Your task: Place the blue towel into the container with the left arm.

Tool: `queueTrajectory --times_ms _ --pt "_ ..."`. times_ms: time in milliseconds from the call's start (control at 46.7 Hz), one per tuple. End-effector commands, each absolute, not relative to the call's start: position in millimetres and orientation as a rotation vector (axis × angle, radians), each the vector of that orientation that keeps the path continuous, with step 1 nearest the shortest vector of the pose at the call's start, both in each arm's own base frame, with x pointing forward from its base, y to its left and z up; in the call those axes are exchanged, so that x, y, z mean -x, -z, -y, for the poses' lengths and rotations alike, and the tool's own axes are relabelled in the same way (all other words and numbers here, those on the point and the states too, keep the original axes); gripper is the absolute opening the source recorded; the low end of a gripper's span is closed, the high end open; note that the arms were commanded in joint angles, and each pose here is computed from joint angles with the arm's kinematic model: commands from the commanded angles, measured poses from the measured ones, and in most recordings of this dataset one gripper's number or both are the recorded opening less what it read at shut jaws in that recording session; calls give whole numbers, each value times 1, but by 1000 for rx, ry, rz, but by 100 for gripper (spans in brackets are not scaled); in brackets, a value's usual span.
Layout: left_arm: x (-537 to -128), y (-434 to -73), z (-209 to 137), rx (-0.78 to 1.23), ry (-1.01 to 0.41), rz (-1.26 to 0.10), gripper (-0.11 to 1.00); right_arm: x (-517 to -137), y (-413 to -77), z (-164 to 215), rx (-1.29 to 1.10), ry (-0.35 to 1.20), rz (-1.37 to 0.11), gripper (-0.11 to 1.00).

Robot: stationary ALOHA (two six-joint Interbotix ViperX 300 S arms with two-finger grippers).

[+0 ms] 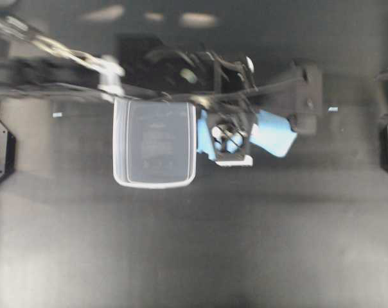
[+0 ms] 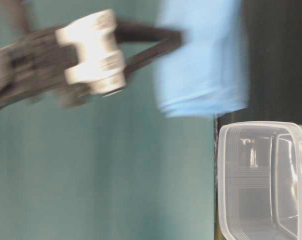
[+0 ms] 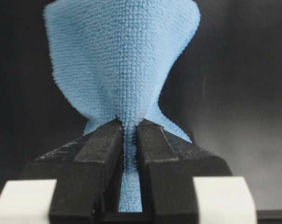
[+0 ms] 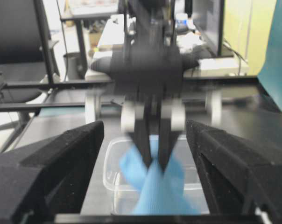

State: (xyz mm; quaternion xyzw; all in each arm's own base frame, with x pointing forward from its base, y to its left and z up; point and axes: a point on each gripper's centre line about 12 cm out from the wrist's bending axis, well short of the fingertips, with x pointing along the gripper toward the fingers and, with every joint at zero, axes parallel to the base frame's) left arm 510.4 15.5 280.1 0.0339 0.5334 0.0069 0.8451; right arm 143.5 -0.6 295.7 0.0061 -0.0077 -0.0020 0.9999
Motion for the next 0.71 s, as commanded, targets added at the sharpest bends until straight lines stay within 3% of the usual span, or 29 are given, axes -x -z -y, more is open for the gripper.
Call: queueTrajectory --times_ms 0,321,686 --pt "-481 -322 -26 -58 -41 -1083 6 -144 -302 1 -12 5 29 70" --pt "-417 -295 -19 -51 -35 -1181 6 -144 -302 1 -12 5 29 70" --pt "-393 -248 -19 -65 -21 -1180 6 -145 -299 1 -14 4 22 70"
